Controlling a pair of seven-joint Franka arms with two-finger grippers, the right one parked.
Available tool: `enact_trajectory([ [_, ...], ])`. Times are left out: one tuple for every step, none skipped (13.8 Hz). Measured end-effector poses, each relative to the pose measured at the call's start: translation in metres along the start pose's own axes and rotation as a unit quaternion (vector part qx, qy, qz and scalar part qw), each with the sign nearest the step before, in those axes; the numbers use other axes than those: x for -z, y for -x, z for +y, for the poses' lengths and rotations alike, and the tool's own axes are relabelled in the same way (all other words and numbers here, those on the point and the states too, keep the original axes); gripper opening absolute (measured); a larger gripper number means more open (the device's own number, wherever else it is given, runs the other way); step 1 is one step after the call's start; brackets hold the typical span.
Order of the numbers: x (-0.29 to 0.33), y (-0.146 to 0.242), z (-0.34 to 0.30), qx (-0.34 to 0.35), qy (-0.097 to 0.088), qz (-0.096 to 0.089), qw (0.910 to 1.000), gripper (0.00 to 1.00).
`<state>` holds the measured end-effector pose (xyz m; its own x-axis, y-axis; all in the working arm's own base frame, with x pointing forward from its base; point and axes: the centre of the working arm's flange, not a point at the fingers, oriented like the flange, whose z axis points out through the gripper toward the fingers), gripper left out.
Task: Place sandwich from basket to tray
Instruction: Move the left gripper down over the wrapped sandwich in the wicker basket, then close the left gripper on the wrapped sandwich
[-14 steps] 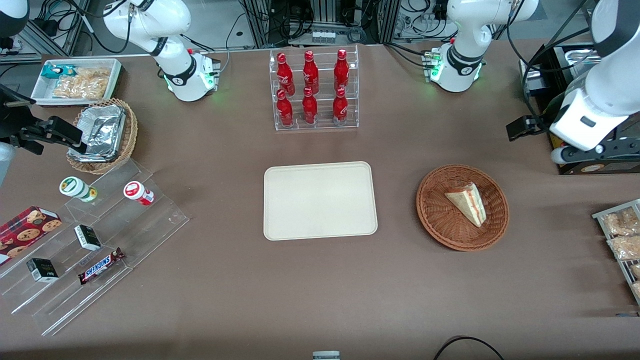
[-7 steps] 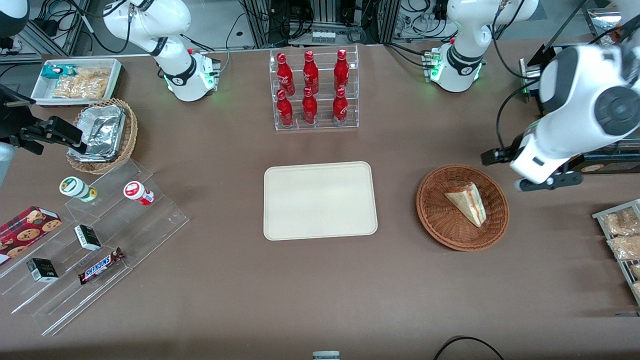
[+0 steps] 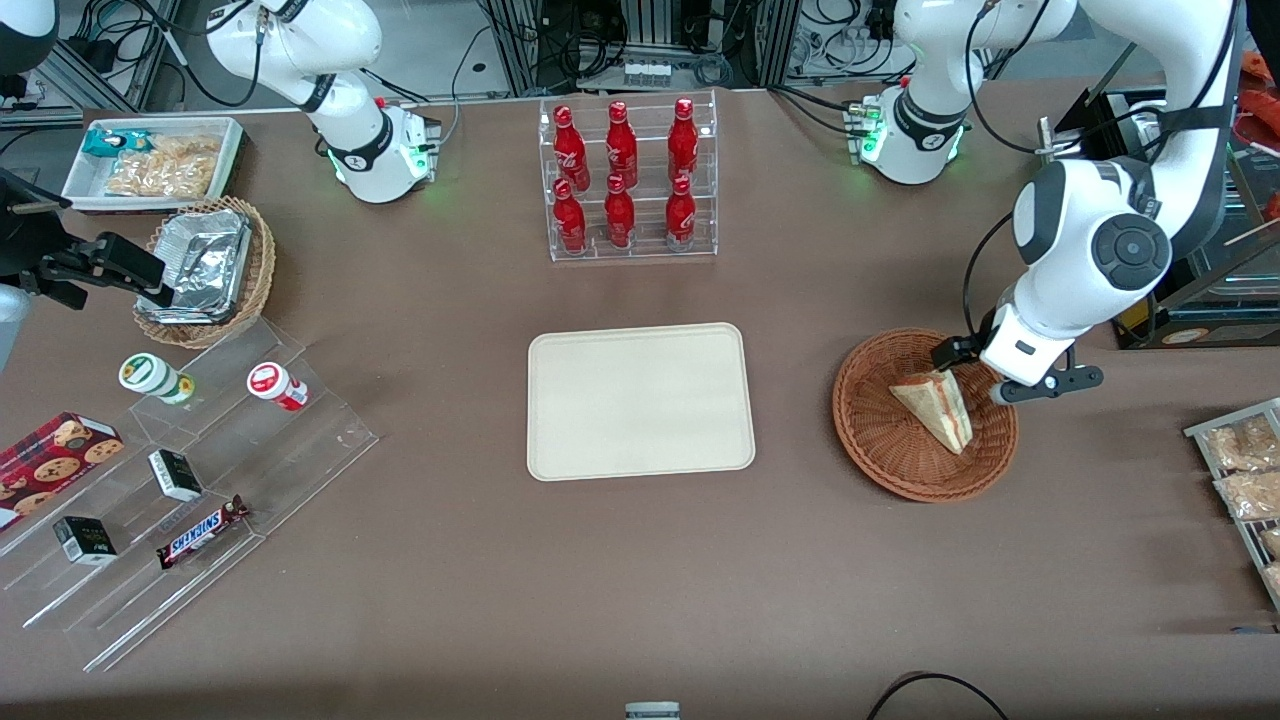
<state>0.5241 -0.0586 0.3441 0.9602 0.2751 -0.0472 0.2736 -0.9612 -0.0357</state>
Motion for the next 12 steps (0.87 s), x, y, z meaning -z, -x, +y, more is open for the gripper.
enact_trajectory([
  [-0.002,-0.001,0.002,0.045,0.004,0.008,0.9990,1.00],
  [-0.004,-0.002,0.003,0.091,0.010,0.017,0.9957,1.00],
  [-0.008,-0.002,0.006,0.137,0.018,0.028,0.9900,1.00],
  [-0.014,-0.002,0.007,0.175,0.026,0.035,0.9837,1.00],
  [-0.021,-0.002,0.007,0.201,0.031,0.039,0.9784,1.00],
  [-0.029,-0.001,0.007,0.218,0.032,0.039,0.9746,1.00],
  [-0.035,-0.001,0.007,0.233,0.033,0.036,0.9712,1.00],
  [-0.040,-0.001,0.008,0.246,0.032,0.033,0.9682,1.00],
  [-0.044,0.000,0.008,0.253,0.030,0.030,0.9666,1.00],
  [-0.047,0.000,0.009,0.255,0.029,0.027,0.9660,1.00],
  [-0.051,0.001,0.010,0.257,0.027,0.024,0.9658,1.00],
  [-0.054,0.001,0.011,0.256,0.025,0.021,0.9660,1.00],
])
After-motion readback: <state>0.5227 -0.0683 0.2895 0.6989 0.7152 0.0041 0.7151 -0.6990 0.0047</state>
